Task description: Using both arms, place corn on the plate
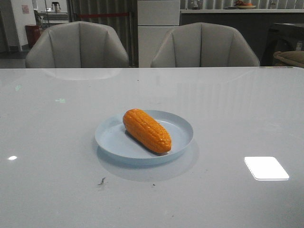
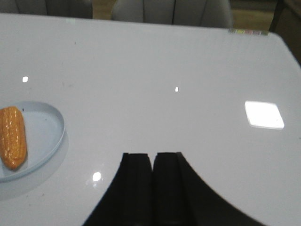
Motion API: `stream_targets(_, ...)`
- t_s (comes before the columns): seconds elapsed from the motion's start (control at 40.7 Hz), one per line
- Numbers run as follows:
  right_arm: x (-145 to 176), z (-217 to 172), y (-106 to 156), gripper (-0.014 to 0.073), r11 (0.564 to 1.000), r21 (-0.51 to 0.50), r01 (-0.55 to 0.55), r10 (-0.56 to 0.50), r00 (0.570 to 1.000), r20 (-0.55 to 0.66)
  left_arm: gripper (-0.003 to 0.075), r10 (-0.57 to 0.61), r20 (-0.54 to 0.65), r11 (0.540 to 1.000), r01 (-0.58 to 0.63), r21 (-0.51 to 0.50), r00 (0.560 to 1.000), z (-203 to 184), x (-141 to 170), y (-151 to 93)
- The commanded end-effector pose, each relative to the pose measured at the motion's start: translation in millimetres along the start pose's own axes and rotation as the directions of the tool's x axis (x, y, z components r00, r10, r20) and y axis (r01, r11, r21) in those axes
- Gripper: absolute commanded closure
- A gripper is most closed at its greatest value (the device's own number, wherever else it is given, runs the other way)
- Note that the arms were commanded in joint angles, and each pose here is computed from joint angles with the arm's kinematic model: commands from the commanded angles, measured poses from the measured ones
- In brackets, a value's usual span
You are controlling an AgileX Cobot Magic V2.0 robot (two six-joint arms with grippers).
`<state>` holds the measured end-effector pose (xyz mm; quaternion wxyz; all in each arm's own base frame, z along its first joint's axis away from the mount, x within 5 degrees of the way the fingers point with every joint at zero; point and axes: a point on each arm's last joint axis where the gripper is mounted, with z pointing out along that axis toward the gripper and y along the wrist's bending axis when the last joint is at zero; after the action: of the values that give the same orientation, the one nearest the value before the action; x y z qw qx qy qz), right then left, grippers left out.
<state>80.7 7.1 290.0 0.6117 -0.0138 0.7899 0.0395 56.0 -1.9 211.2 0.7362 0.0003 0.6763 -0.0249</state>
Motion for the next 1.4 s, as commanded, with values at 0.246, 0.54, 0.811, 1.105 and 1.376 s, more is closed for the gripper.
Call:
stream_targets(0.246,85,-6,-8,0.0559,0.996,0.069,0.063,-0.083,0.931,0.355,0.0631,-0.009,0.087,1.0,0.009,0.001,0.996,-1,-7,0)
stream_targets(0.54,89,-5,-7,0.0559,0.999,0.044,0.025,-0.036,0.956,0.29,0.0631,-0.009,0.086,1.0,0.009,0.001,0.996,-1,-7,0)
stream_targets(0.811,89,-5,-7,0.0559,0.999,0.044,0.025,-0.036,0.956,0.29,0.0631,-0.009,0.086,1.0,0.009,0.001,0.996,-1,-7,0)
stream_targets(1.105,89,-5,-7,0.0559,0.999,0.044,0.025,-0.036,0.956,0.29,0.0631,-0.009,0.086,1.0,0.009,0.001,0.996,-1,-7,0)
stream_targets(1.376,89,-5,-7,0.0559,0.999,0.044,0.025,-0.036,0.956,0.29,0.0631,-0.009,0.086,1.0,0.009,0.001,0.996,-1,-7,0)
